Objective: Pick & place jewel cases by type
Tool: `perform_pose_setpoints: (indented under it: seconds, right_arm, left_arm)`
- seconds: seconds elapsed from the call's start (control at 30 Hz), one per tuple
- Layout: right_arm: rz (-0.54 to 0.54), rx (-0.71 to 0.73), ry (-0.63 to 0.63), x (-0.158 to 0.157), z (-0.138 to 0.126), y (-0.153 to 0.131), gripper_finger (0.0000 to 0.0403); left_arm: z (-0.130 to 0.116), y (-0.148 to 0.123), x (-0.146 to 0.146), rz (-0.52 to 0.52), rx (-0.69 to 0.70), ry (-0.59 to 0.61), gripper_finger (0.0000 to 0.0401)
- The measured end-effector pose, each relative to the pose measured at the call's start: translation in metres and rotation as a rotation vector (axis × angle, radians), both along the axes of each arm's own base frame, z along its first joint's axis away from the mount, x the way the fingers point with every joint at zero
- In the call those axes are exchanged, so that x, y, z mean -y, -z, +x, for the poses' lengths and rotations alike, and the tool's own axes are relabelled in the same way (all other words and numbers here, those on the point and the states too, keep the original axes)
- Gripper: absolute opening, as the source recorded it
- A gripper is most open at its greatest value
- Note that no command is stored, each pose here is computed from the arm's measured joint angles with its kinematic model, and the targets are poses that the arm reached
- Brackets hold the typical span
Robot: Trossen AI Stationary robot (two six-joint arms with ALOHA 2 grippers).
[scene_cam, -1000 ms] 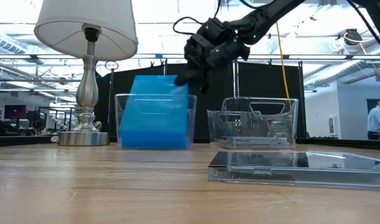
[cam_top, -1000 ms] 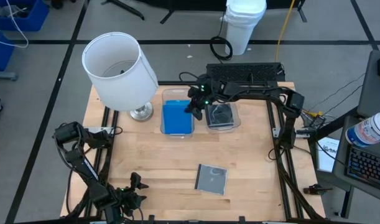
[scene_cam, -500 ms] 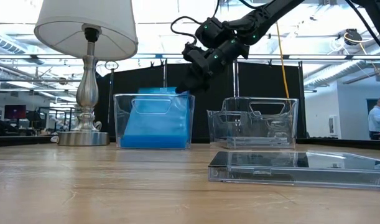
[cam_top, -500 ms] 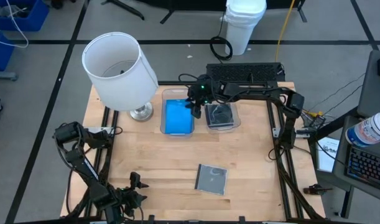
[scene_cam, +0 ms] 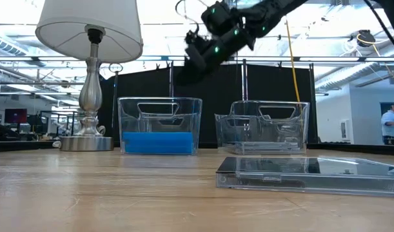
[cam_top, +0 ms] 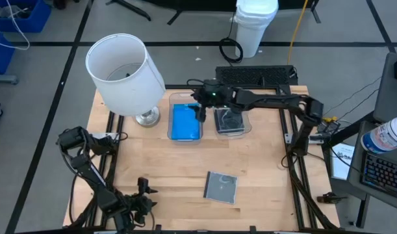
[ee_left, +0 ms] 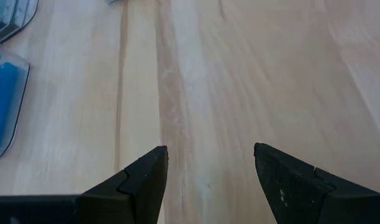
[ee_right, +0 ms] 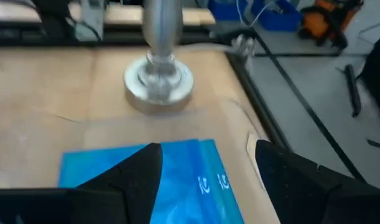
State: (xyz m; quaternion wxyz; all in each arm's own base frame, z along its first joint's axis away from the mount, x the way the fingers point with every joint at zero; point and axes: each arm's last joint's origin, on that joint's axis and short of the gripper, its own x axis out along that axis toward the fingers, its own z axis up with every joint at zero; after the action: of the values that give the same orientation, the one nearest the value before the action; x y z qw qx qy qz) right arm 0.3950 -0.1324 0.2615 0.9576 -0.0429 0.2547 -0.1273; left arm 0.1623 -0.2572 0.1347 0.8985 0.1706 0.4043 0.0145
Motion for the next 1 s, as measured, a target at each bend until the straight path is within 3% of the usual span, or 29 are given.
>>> perform_pose_setpoints:
  seconds: [0.17, 0.33, 0.5, 0.6, 0.8, 0.9, 1.0]
  right_arm:
    - [0.017, 0.012, -0.083, -0.039, -0.022, -0.043, 0.0221]
    - [-0.026, -0.014, -0.242, -0.112, -0.058, -0.086, 0.0134]
    - [-0.129, 0.069, -0.324, -0.187, -0.106, -0.126, 0.0022]
    - [-0.120, 0.095, -0.351, -0.220, -0.135, -0.138, 0.0012]
    - [0.005, 0.005, -0.380, -0.266, -0.174, -0.125, 0.0010]
    - [-0.008, -0.038, -0.462, -0.292, -0.179, -0.091, 0.0002]
    - [-0.113, -0.011, -0.459, -0.308, -0.181, -0.043, 0.0003]
  left_arm:
    - [0.001, 0.000, -0.001, -0.018, 0.007, -0.027, 0.0241]
    - [0.002, 0.000, -0.001, -0.012, 0.018, -0.031, 0.0241]
    - [0.006, 0.000, -0.004, -0.006, 0.027, -0.047, 0.0241]
    - [0.010, 0.000, -0.007, 0.004, 0.028, -0.058, 0.0241]
    - [0.026, -0.001, -0.018, -0.029, 0.084, -0.179, 0.0241]
    - [0.033, -0.002, -0.021, -0.052, 0.079, -0.198, 0.0241]
    - [0.040, -0.003, -0.023, -0.033, 0.097, -0.181, 0.0241]
